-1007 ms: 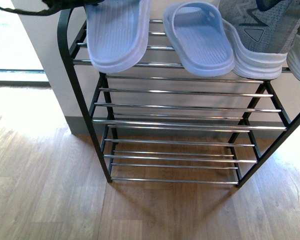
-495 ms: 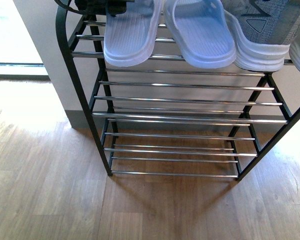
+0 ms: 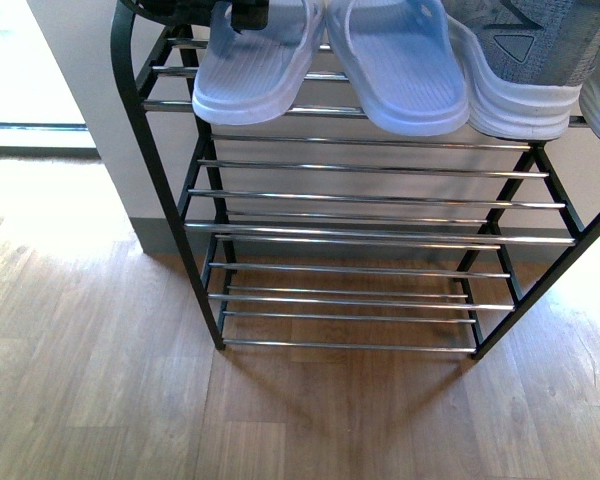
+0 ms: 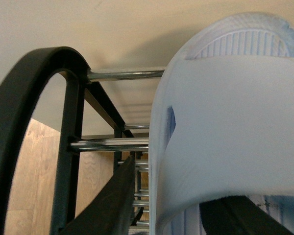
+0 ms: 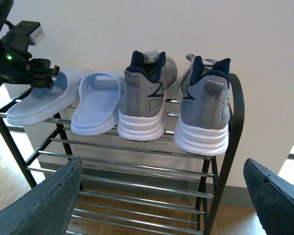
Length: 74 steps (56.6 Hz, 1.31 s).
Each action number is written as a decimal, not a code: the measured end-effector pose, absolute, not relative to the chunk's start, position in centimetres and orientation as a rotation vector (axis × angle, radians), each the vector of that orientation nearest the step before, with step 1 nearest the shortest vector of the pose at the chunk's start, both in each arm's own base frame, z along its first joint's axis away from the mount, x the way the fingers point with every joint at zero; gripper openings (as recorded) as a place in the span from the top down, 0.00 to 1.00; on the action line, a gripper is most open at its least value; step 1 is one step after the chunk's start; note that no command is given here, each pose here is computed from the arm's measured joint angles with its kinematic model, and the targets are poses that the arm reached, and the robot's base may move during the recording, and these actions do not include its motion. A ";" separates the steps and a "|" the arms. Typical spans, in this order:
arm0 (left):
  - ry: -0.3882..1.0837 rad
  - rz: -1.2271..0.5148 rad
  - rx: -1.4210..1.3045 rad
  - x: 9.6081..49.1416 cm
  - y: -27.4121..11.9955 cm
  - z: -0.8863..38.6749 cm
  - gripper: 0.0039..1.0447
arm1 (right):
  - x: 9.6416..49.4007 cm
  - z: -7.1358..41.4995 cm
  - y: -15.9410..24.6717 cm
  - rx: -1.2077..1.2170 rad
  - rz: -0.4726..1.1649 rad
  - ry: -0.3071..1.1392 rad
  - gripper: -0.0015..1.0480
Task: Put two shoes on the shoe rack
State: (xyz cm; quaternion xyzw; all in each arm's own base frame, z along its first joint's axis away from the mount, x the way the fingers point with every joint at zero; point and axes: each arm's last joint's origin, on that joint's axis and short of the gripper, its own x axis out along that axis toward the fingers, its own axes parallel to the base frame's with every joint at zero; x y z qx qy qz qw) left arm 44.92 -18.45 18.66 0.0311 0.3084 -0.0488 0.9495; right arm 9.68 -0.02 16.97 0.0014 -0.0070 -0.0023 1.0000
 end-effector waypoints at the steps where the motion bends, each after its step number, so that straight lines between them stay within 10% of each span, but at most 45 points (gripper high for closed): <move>1: 0.624 -0.101 0.064 44.8 -18.4 18.7 0.54 | 9.7 17.0 0.0 0.003 -0.005 -0.014 0.09; 21: 0.424 -0.077 0.040 39.2 -16.9 23.0 0.07 | 9.7 17.0 0.0 0.003 -0.005 -0.014 0.09; 74: 0.113 0.291 -0.239 15.9 -0.6 19.8 0.09 | 9.7 17.0 0.0 0.002 -0.004 -0.014 0.09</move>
